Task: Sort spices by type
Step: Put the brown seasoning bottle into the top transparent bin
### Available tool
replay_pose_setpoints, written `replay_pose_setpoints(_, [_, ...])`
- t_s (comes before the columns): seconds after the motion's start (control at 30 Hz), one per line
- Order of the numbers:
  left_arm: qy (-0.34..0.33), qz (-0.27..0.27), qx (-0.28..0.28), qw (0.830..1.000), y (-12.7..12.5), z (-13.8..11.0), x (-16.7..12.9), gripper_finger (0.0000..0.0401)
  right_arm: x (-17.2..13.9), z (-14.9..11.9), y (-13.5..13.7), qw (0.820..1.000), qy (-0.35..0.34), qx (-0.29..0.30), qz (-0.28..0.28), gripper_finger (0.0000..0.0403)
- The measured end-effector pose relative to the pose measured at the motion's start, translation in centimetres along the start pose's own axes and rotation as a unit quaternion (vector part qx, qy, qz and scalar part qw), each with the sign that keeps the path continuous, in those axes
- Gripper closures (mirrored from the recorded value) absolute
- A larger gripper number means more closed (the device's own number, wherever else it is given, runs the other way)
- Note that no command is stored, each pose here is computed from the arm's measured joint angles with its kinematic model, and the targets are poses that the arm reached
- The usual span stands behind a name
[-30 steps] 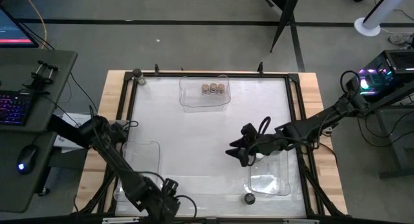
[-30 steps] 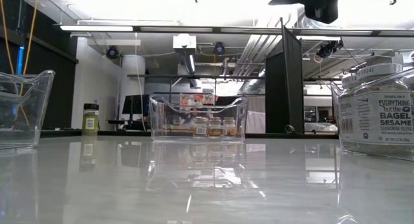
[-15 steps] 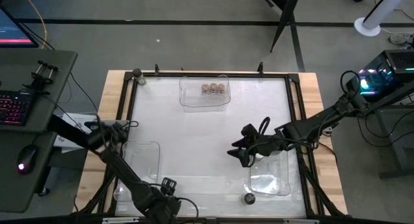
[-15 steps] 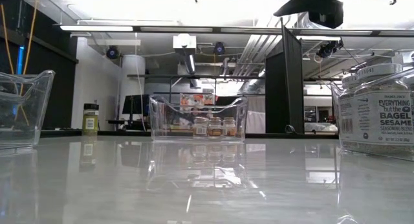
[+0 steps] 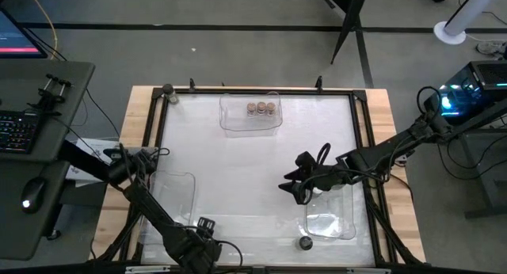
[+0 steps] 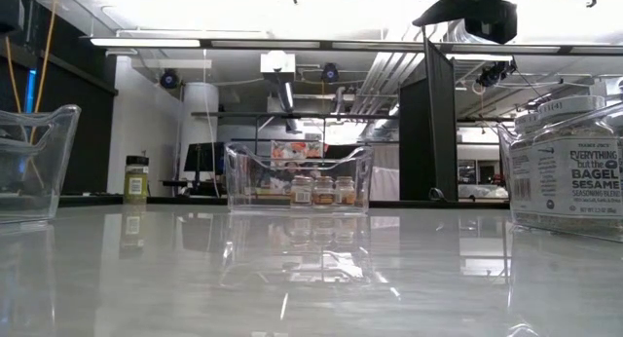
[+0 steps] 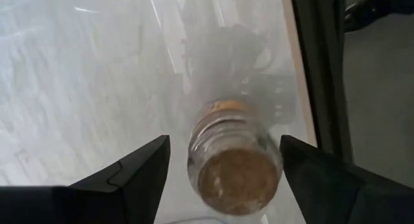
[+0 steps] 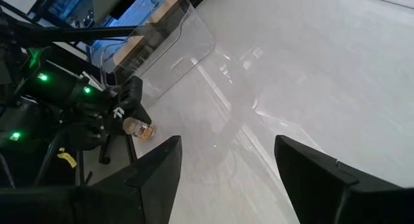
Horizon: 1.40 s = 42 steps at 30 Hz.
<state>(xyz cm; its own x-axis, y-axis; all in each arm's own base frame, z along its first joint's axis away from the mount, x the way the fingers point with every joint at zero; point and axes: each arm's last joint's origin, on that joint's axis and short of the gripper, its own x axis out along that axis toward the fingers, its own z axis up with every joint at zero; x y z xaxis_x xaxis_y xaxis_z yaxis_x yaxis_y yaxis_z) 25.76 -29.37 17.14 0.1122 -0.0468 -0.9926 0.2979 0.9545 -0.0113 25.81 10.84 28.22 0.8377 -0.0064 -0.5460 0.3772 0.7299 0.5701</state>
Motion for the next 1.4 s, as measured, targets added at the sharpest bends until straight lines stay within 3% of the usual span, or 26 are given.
replay_pose_setpoints(0.2, [-0.006, -0.003, -0.008, 1.0, -0.1, 0.1, 0.0, 0.0168, 0.0, 0.0, -0.1, 1.0, 0.002, 0.0, -0.003, 0.016])
replay_pose_setpoints(0.4, [-0.009, -0.003, -0.016, 1.0, 0.1, 0.2, -0.2, 0.0259, 0.0, 0.0, -0.1, 1.0, 0.002, 0.0, -0.003, 0.016])
replay_pose_setpoints(0.5, [-0.018, -0.007, -0.026, 0.999, 0.8, 0.8, -1.0, 0.0264, 0.0, -0.1, -0.1, 1.0, 0.005, -0.001, -0.002, 0.016])
replay_pose_setpoints(0.63, [-0.087, -0.021, -0.053, 0.995, 2.8, 2.4, -5.2, 0.0264, 0.0, -0.1, 0.0, 1.0, 0.017, -0.008, 0.005, 0.016])
replay_pose_setpoints(0.7, [-0.145, 0.004, -0.067, 0.987, 4.5, 3.1, -8.2, 0.0264, 0.0, -0.2, 0.0, 1.0, 0.021, -0.008, 0.008, 0.016])
replay_pose_setpoints(0.77, [-0.219, 0.057, -0.096, 0.969, 6.7, 3.7, -11.5, 0.0264, 0.0, -0.1, 0.1, 1.0, 0.019, -0.006, 0.012, 0.016])
replay_pose_setpoints(0.9, [-0.314, 0.194, -0.195, 0.909, 13.5, 3.1, -17.4, 0.0264, 0.0, 0.4, 0.5, 0.999, -0.01, -0.003, 0.032, 0.016])
replay_pose_setpoints(1.03, [-0.253, 0.251, -0.263, 0.897, 22.7, 1.1, -19.1, 0.0264, 0.1, 1.2, 0.8, 0.998, -0.048, -0.002, 0.043, 0.016])
replay_pose_setpoints(1.13, [-0.197, 0.247, -0.288, 0.904, 30.7, -0.5, -19.1, 0.0264, 0.3, 2.1, 0.4, 0.997, -0.067, -0.004, 0.036, 0.016])
replay_pose_setpoints(1.27, [-0.157, 0.201, -0.35, 0.901, 40.7, -3.3, -17.2, 0.0264, 0.8, 3.4, -0.7, 0.996, -0.085, 0.014, 0.016, 0.016])
replay_pose_setpoints(1.4, [-0.107, 0.168, -0.404, 0.893, 47.8, -6.5, -13.5, 0.0264, 1.2, 4.9, -1.8, 0.994, -0.104, 0.04, -0.004, 0.016])
